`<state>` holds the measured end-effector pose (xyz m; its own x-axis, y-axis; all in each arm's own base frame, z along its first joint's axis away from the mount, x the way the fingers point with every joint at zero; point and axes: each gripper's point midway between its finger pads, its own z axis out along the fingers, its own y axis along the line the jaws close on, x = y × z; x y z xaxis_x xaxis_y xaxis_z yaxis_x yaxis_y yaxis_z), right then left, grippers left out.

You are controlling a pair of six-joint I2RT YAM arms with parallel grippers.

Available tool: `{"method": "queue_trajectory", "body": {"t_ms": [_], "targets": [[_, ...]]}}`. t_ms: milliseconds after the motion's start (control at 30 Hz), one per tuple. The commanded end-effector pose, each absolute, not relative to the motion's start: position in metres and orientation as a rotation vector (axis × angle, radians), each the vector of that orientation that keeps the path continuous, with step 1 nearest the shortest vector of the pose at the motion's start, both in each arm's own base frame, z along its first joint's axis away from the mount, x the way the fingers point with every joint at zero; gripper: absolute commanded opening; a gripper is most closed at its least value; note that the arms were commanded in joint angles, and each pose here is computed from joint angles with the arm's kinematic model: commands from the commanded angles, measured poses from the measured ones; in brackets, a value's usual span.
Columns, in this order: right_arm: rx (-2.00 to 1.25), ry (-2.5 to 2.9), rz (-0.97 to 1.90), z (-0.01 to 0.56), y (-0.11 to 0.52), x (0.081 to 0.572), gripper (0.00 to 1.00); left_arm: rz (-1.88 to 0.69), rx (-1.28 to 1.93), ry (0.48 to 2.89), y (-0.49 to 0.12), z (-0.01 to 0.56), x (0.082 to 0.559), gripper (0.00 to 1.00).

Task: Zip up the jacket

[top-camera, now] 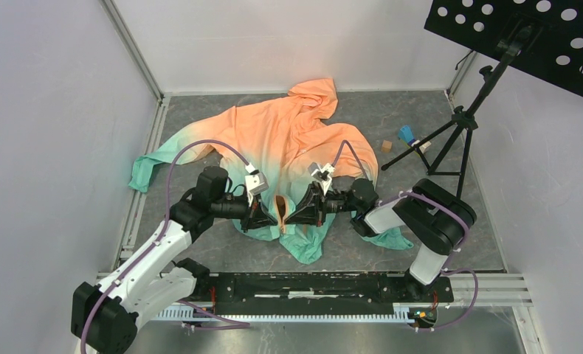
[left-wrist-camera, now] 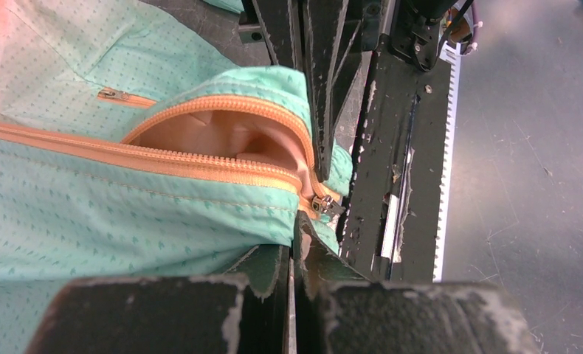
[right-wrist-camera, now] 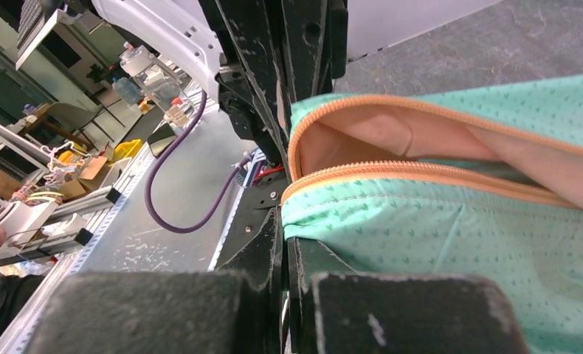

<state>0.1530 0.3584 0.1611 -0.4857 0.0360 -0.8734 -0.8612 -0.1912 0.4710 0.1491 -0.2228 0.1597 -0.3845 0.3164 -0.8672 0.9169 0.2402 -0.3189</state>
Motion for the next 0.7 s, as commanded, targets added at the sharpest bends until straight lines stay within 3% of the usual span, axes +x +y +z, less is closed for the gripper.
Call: {"method": "queue_trajectory", "body": {"t_ms": [0, 267, 667], "targets": [[-1.067, 0.771, 1.597, 0.259, 0.344, 0.141, 0.00, -1.182, 1.165, 1.761, -0.230, 0.172, 0.145, 0.02], [-1.093, 0.814, 1.582, 0.238, 0.340, 0.140, 0.00, -1.175, 1.157, 1.719, -0.230, 0.189, 0.145, 0.02], [-1.250, 0.603, 1.503, 0.241, 0.335, 0.096, 0.00, -1.246, 1.209, 1.512, -0.234, 0.218, 0.126, 0.02]]}}
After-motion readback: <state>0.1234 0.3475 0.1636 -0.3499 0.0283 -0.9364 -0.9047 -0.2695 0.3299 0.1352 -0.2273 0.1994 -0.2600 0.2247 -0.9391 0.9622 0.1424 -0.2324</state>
